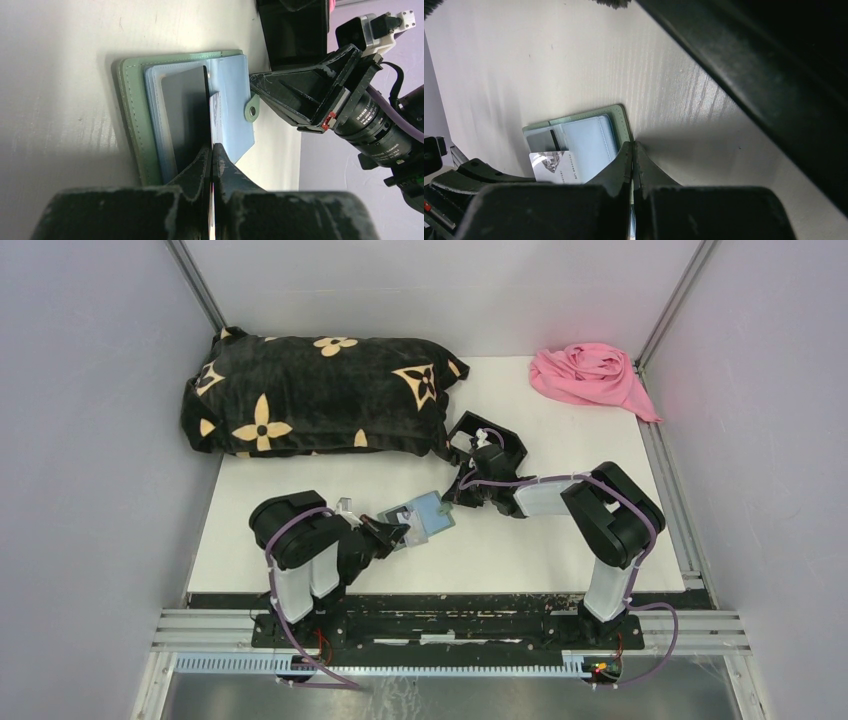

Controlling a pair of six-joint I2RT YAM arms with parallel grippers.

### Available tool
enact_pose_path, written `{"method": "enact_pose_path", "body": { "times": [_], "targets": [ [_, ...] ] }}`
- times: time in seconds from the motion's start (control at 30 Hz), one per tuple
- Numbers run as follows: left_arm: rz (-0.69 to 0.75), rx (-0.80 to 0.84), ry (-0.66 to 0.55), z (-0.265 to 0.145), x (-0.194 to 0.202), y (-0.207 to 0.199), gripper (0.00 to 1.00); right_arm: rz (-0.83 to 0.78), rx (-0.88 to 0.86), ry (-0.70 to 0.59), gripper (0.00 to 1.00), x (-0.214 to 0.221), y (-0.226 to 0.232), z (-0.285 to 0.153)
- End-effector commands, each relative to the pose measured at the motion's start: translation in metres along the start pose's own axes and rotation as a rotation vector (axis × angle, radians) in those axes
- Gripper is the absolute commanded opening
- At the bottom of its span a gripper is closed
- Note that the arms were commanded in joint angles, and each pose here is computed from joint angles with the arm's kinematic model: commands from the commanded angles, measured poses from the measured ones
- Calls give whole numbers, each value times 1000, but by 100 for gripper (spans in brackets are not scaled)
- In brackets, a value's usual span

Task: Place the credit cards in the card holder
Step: Insert the credit card into the card holder.

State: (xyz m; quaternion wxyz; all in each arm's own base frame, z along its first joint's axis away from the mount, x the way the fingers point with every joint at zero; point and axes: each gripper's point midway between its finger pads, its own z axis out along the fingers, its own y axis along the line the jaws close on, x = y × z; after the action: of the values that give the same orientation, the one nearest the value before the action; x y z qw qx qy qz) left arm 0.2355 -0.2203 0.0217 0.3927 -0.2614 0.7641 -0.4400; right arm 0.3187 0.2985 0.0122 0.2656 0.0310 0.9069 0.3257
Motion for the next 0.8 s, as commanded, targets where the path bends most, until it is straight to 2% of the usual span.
{"method": "enact_pose_path", "body": {
  "times": [0.0,0.77],
  "targets": [
    [-62,95,-66,-5,-15,-23,3,1,220,146,1,54,-63,-5],
    [-53,90,-171,6,-33,-27,3,3,227,159,1,63,-69,-4]
  ]
}}
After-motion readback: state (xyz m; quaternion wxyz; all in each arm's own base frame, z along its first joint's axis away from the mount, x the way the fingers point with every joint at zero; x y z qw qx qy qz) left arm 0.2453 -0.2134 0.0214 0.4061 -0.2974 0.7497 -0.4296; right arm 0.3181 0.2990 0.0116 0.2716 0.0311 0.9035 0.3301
